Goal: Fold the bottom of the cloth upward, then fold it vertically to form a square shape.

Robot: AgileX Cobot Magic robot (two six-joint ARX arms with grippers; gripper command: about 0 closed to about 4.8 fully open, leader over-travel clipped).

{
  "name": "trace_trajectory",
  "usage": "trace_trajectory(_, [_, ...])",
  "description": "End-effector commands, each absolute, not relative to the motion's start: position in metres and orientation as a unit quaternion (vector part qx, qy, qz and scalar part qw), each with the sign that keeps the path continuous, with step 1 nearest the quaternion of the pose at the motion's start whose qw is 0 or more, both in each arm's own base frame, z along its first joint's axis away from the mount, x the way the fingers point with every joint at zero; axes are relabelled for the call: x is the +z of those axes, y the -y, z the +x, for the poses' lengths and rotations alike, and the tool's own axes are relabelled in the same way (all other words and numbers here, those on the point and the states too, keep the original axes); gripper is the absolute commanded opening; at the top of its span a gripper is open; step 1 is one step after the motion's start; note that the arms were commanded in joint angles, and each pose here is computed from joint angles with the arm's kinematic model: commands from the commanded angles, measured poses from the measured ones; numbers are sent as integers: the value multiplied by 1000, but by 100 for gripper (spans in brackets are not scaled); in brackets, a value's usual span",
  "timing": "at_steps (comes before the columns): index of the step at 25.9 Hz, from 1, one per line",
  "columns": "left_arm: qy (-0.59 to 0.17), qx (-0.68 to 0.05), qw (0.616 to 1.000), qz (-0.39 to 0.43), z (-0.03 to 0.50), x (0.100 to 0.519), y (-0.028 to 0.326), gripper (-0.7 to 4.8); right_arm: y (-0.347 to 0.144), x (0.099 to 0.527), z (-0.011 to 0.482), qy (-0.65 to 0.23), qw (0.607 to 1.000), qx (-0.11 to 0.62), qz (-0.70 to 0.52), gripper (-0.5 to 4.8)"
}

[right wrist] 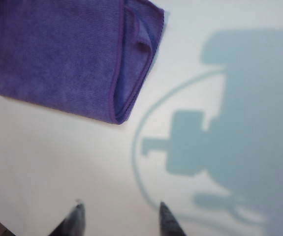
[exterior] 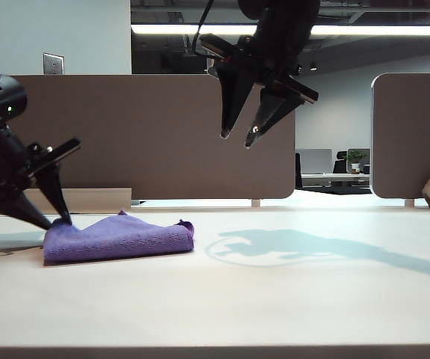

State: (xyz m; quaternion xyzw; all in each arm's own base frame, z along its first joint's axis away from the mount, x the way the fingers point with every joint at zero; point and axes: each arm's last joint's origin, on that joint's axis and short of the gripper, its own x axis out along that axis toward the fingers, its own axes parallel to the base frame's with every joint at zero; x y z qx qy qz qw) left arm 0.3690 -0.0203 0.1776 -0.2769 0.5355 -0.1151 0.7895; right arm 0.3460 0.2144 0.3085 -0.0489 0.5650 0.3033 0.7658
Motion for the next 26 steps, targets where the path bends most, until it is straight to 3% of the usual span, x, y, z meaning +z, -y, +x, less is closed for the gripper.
trace_trajectory(1, [-541, -120, 786, -275, 370, 180, 21, 79, -215, 312, 345, -558, 769, 309, -49, 201])
trace_trajectory(4, [-542, -123, 786, -271, 370, 181, 21, 78, -215, 312, 345, -557, 769, 309, -49, 201])
trace_trajectory(7, [-536, -164, 778, -284, 371, 185, 23, 16, -215, 312, 346, -554, 771, 310, -49, 201])
trace_trajectory(12, [-528, -178, 782, -278, 376, 195, 32, -7, -215, 312, 345, -555, 771, 310, -48, 201])
trace_trajectory(26, [-528, -308, 761, -217, 368, 200, 53, -6, -216, 313, 346, -550, 773, 311, -48, 198])
